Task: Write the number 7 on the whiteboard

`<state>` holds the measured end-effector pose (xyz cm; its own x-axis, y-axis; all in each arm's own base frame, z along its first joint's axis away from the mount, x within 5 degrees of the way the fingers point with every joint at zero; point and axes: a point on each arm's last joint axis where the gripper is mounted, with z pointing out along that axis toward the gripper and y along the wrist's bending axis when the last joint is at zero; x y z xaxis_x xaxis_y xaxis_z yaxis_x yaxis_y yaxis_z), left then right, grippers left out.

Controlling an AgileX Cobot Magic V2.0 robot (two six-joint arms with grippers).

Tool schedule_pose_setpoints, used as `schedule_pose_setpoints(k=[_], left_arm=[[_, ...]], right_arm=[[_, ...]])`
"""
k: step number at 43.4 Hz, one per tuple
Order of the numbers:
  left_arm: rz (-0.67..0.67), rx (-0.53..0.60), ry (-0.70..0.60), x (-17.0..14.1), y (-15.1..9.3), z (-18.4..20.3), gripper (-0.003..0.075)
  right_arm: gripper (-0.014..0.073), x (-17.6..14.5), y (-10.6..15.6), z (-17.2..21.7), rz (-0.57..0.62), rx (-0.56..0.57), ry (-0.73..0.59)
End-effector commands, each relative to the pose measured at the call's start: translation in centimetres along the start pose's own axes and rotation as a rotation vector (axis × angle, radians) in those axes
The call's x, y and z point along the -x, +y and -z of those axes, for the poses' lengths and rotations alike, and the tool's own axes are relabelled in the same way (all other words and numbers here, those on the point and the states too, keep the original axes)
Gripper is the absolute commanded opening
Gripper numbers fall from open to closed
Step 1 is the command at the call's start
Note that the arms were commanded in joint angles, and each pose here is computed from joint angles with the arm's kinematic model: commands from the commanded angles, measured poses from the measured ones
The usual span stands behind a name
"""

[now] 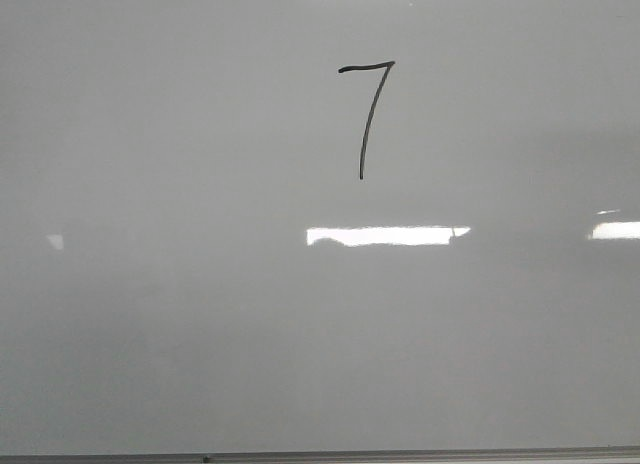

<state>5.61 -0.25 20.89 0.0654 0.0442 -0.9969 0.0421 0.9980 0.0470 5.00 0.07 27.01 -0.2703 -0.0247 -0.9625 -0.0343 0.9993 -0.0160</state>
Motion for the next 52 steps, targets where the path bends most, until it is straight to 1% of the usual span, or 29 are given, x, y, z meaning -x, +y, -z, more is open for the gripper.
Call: schedule_pose_setpoints(k=[1, 8, 18, 24, 52], left_arm=[[0.012, 0.005, -0.085, 0.4, 0.0, 0.1, -0.0021], [0.012, 0.005, -0.085, 0.4, 0.0, 0.1, -0.0021], [0.012, 0.005, -0.085, 0.4, 0.0, 0.1, -0.0021], [0.012, 0.005, -0.085, 0.4, 0.0, 0.1, -0.0021], [0.012, 0.005, -0.085, 0.4, 0.0, 0.1, -0.0021]], right_arm=[[-0.0118, 0.1, -0.1, -0.1, 0.008, -0.02, -0.199], [-0.0118, -3.1, 0.0, -1.1, 0.009, -0.023, -0.254], [-0.0118, -6.1, 0.0, -2.2, 0.006, -0.036, -0.343], [-0.0118, -6.3, 0.0, -2.3, -0.043, -0.039, -0.333], [-0.0118, -6.3, 0.0, -2.3, -0.043, -0.039, -0.332]])
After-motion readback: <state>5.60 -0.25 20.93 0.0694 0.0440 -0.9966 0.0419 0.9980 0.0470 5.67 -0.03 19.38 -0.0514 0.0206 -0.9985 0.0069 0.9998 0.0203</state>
